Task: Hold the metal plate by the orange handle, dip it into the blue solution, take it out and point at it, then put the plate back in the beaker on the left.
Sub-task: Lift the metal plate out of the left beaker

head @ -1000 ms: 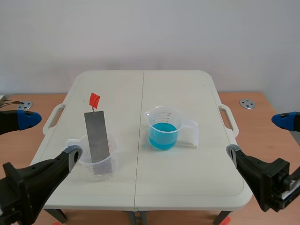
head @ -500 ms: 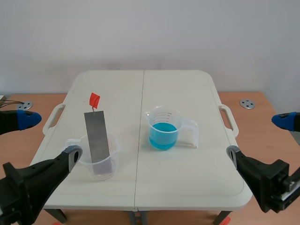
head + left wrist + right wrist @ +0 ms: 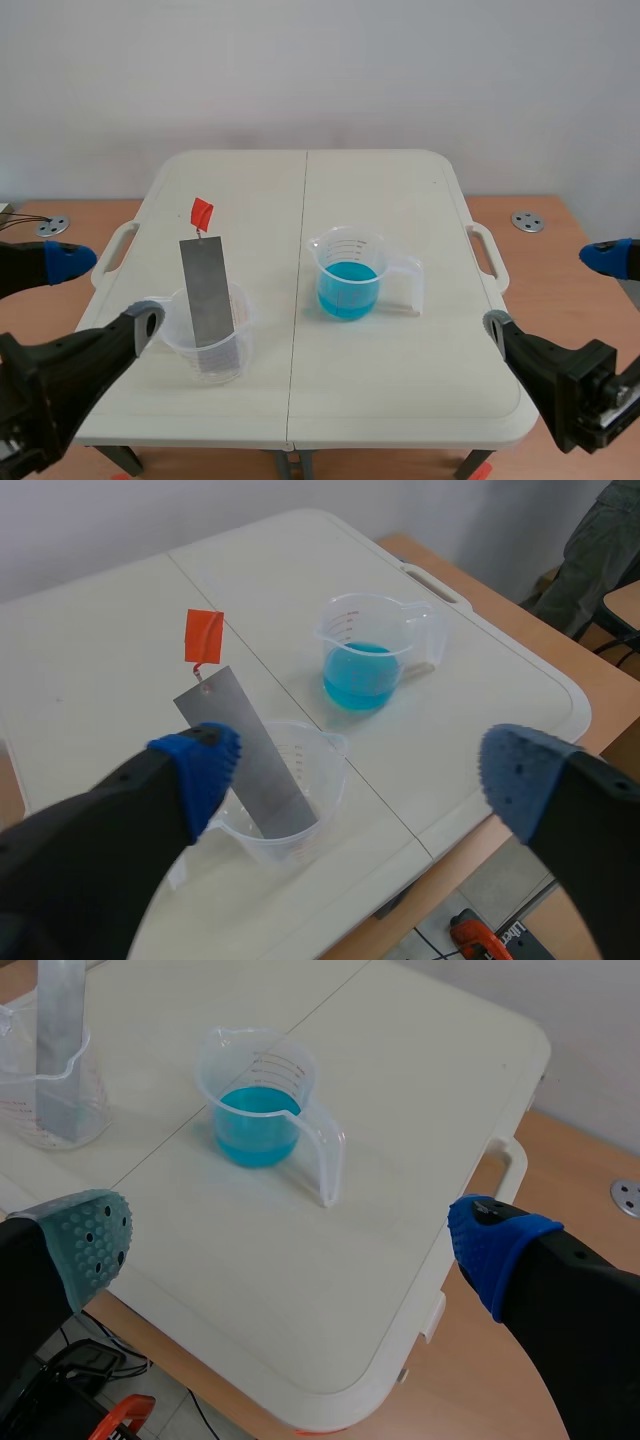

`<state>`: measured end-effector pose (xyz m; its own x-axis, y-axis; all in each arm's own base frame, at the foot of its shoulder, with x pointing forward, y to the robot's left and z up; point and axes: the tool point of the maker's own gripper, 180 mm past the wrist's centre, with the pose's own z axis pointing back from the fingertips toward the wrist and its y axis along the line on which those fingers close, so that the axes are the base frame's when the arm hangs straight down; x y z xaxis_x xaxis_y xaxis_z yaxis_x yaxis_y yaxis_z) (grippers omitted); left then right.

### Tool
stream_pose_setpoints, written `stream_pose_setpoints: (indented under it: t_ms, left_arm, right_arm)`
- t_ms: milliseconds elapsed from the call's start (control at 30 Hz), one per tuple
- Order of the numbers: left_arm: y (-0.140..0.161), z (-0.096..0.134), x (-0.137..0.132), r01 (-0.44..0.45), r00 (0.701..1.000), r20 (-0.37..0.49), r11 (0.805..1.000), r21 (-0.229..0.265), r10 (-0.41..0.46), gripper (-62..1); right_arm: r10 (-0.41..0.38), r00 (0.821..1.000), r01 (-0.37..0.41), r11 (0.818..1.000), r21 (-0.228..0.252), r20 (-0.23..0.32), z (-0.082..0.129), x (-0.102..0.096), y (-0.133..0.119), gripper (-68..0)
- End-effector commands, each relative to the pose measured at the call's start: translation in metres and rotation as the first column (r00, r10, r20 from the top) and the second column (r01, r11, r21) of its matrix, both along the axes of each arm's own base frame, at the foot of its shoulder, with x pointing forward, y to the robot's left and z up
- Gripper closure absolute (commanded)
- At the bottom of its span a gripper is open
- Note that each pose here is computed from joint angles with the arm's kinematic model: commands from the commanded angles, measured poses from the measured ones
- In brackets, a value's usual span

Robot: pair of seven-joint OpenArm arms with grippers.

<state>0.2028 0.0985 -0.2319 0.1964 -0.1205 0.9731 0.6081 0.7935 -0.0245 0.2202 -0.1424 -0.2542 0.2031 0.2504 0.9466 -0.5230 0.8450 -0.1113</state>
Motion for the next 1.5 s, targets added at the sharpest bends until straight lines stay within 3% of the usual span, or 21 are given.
stream_pose_setpoints:
  t_ms: [0,67,300,700,867,1133,1267,1467]
  left_arm:
    - [-0.003,0.007,0.001,0.004,1.0,0.021,1.0,-0.022,-0.003,-20.5]
    - [-0.003,0.007,0.001,0.004,1.0,0.02,1.0,-0.022,-0.003,-0.9]
    - [-0.003,0.006,0.001,0.003,1.0,0.017,1.0,-0.018,-0.003,-1.8]
    - [0.024,-0.019,-0.028,-0.044,0.993,-0.109,0.997,0.063,0.051,-1.9]
    - [0.046,-0.028,-0.048,-0.072,0.982,-0.166,0.99,0.122,0.092,-1.9]
    - [0.072,-0.041,-0.08,-0.051,0.964,-0.24,0.968,0.246,0.112,-1.9]
    - [0.078,-0.051,-0.097,0.004,0.956,-0.28,0.946,0.324,0.092,-1.9]
    - [0.082,-0.062,-0.113,0.087,0.948,-0.314,0.907,0.412,0.052,-1.9]
  right_arm:
    - [0.009,0.998,-0.009,1.0,0.011,0.059,0.017,0.011,0.003,-66.3]
    - [0.008,0.997,-0.008,1.0,0.007,0.071,0.02,0.015,0.003,-66.3]
    - [0.049,0.994,-0.051,0.998,0.022,0.1,0.026,0.027,0.021,-66.3]
    - [0.148,0.971,-0.161,0.986,0.05,0.19,0.052,0.052,0.064,-66.3]
    - [0.165,0.966,-0.176,0.983,0.044,0.197,0.057,0.065,0.076,-66.3]
    - [0.154,0.972,-0.178,0.976,0.126,0.178,0.044,0.087,0.099,-66.3]
    - [0.18,0.971,-0.205,0.966,0.157,0.16,0.036,0.097,0.117,-66.3]
    - [0.283,0.949,-0.303,0.938,0.166,0.136,0.031,0.104,0.151,-66.3]
